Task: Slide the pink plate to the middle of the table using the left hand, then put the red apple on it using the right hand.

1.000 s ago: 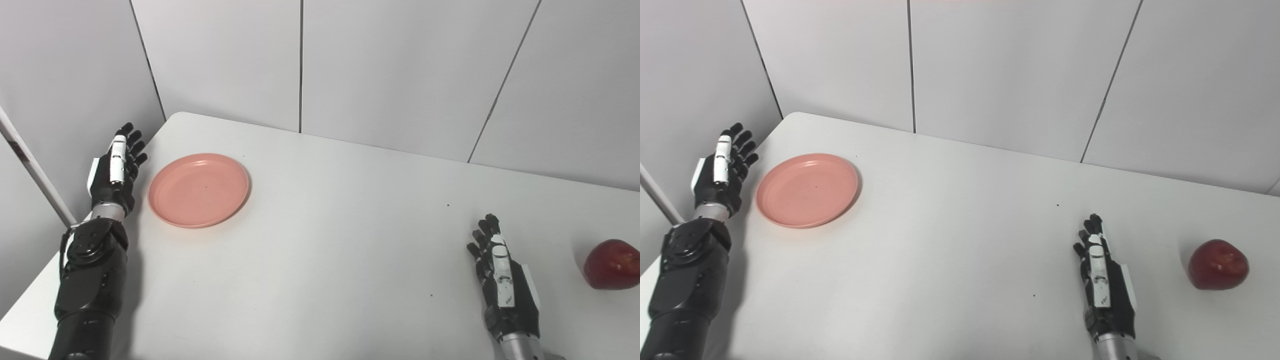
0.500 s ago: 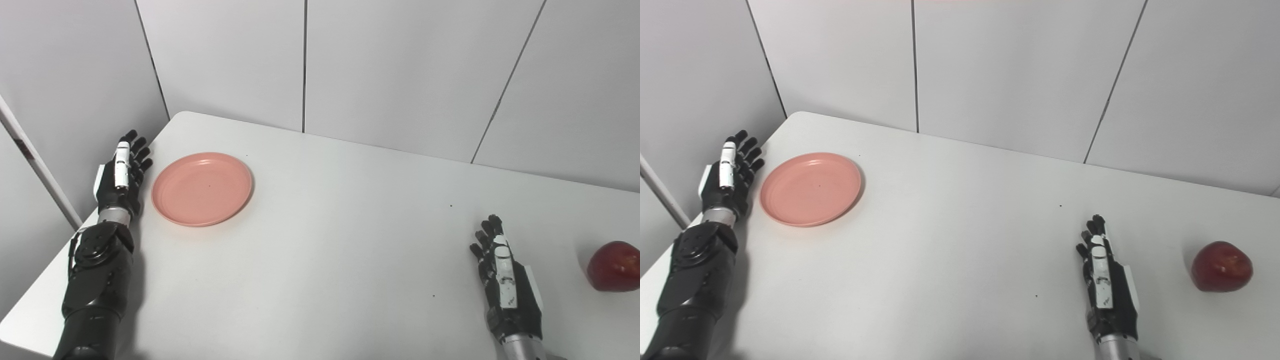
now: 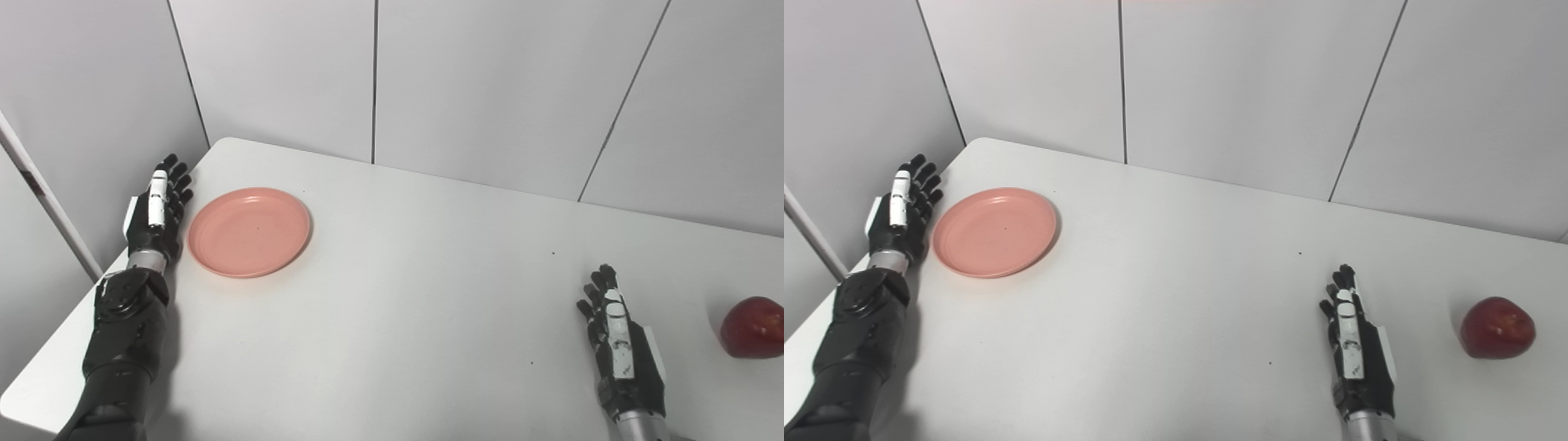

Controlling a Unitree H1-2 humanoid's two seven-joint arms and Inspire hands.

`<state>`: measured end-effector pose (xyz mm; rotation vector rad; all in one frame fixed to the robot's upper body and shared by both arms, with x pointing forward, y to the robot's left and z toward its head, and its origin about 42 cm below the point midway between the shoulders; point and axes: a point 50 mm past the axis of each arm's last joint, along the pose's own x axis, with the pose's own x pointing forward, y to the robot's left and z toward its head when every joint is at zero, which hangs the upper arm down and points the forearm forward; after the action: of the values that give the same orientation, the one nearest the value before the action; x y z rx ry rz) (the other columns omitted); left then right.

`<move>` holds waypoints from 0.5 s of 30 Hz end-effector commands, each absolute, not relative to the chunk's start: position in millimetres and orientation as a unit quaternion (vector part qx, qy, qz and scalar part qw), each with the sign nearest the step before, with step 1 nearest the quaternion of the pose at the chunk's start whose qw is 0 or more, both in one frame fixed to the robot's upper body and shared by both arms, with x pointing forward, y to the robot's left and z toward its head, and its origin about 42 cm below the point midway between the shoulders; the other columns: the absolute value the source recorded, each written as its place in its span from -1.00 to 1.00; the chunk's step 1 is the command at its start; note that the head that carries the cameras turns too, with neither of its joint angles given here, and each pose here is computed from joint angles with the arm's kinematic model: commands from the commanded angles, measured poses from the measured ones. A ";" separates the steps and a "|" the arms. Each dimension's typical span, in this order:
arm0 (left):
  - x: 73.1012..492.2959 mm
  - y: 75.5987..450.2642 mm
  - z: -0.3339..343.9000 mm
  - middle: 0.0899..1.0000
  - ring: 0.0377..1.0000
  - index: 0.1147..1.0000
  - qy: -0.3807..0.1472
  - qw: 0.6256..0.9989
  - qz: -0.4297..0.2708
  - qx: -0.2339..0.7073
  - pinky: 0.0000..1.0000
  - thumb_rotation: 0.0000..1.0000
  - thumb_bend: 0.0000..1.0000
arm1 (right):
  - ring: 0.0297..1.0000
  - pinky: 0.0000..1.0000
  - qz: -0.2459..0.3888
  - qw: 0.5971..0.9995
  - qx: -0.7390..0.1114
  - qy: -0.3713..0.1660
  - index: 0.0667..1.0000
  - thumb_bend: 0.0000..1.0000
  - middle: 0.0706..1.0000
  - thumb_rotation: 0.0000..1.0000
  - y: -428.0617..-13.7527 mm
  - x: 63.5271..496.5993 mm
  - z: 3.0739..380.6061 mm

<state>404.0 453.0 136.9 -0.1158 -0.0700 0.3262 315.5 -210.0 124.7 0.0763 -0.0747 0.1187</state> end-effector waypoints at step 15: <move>410.6 402.5 132.7 0.84 0.87 0.78 0.000 0.992 0.105 -0.072 0.88 1.00 -0.36 | 1.00 1.00 0.053 0.996 0.045 -0.060 1.00 -0.61 1.00 1.00 -210.4 317.6 135.0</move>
<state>412.2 408.5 139.2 -0.1287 -0.0490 0.2178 315.3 -209.3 124.7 0.0884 -0.0753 0.1174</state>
